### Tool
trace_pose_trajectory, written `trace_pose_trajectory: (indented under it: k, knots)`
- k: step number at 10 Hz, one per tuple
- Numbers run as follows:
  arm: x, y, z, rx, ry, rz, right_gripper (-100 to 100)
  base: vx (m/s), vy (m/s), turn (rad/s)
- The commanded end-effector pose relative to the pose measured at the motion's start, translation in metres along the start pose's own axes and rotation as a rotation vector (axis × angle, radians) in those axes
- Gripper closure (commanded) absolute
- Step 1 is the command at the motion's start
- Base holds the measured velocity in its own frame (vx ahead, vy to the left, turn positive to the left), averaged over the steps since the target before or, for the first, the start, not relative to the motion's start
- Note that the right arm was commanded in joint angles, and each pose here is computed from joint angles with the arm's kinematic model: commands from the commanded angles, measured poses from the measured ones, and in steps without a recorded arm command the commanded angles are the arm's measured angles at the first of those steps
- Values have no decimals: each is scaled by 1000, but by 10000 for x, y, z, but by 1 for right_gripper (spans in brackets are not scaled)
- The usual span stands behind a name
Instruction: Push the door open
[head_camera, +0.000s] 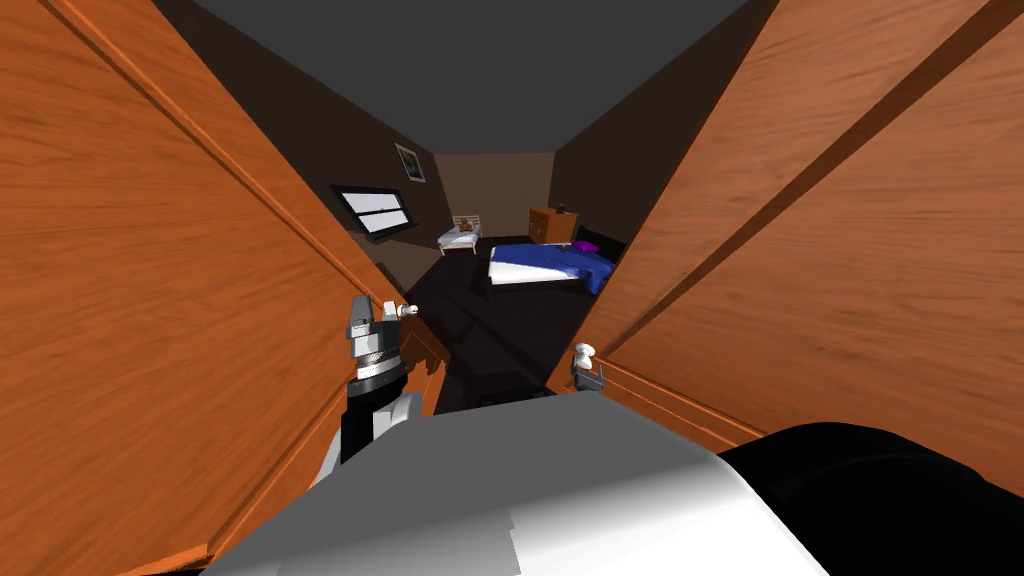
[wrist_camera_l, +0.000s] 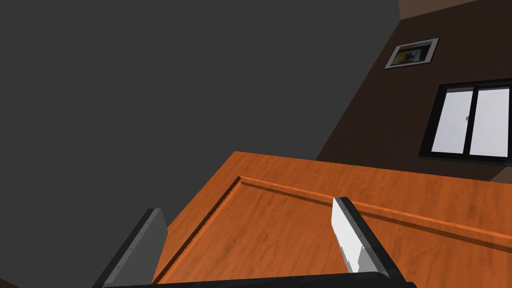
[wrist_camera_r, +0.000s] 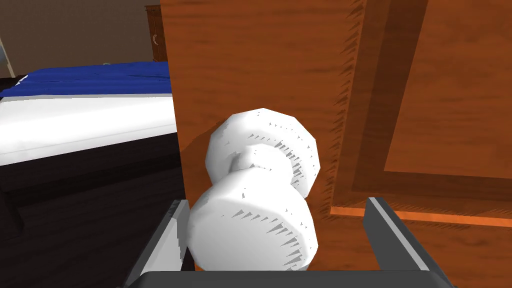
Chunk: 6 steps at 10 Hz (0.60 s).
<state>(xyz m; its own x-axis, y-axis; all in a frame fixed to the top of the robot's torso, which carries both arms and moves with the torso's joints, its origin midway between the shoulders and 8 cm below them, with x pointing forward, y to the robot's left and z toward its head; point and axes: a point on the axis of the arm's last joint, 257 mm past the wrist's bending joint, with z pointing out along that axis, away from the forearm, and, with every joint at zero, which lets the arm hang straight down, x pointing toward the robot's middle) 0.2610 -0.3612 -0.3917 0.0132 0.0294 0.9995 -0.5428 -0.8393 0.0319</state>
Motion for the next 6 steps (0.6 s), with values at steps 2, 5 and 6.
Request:
trace_pose_trajectory:
  k: [2, 5, 6]
  knots:
    - [29, 199, 60, -57, 11, -2, 100, 141, -16, -54]
    - [15, 312, 76, -112, 5, 11, 100, 187, -23, -67]
    - [9, 339, 77, -128, 2, 15, 100, 210, -35, -53]
